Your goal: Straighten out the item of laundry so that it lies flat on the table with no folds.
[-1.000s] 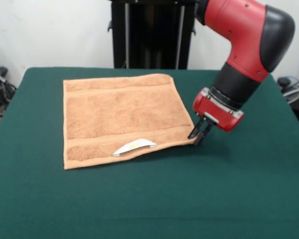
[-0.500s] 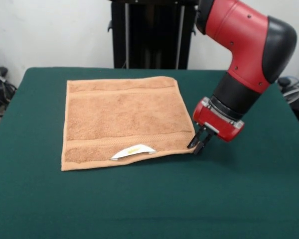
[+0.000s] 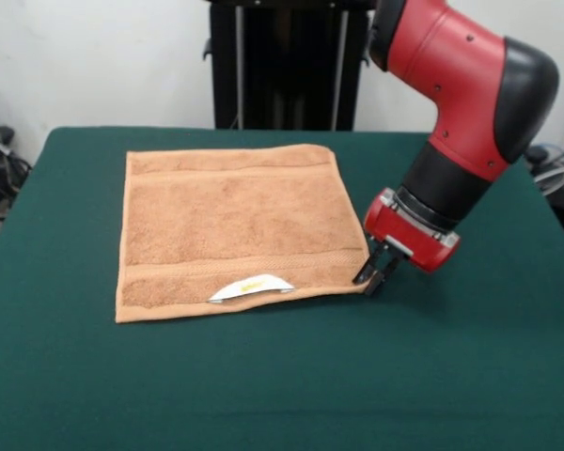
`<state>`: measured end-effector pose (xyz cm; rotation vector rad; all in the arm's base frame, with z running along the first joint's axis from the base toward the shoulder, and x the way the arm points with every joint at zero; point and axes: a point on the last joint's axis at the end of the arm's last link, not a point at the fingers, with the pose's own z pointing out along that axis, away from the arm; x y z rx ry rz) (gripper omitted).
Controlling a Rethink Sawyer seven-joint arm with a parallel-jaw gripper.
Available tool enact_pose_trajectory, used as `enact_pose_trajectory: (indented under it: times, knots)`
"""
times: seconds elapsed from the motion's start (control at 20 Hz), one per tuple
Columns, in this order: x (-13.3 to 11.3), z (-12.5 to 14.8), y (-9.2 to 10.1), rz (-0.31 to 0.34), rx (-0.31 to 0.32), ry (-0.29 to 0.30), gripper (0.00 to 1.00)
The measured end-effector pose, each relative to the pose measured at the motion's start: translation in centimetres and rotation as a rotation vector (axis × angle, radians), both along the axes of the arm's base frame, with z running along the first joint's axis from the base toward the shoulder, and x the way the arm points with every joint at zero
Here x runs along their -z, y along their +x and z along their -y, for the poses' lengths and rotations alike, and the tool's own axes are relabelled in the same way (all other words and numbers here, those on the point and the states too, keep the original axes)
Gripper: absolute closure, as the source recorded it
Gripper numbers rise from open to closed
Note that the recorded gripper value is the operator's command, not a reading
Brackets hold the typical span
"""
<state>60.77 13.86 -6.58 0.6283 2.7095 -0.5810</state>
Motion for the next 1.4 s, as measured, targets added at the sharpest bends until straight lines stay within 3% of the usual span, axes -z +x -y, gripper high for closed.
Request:
enact_pose_trajectory:
  times: [0.75, 1.1, 1.4]
  knots:
    - [-0.2, 1.0, 0.3, 0.0, 0.01, -0.001, 1.0]
    - [-1.7, 4.7, 1.5, 0.022, -0.027, -0.048, 1.0]
    - [-3.0, 10.8, 1.9, 0.044, -0.071, -0.124, 1.0]
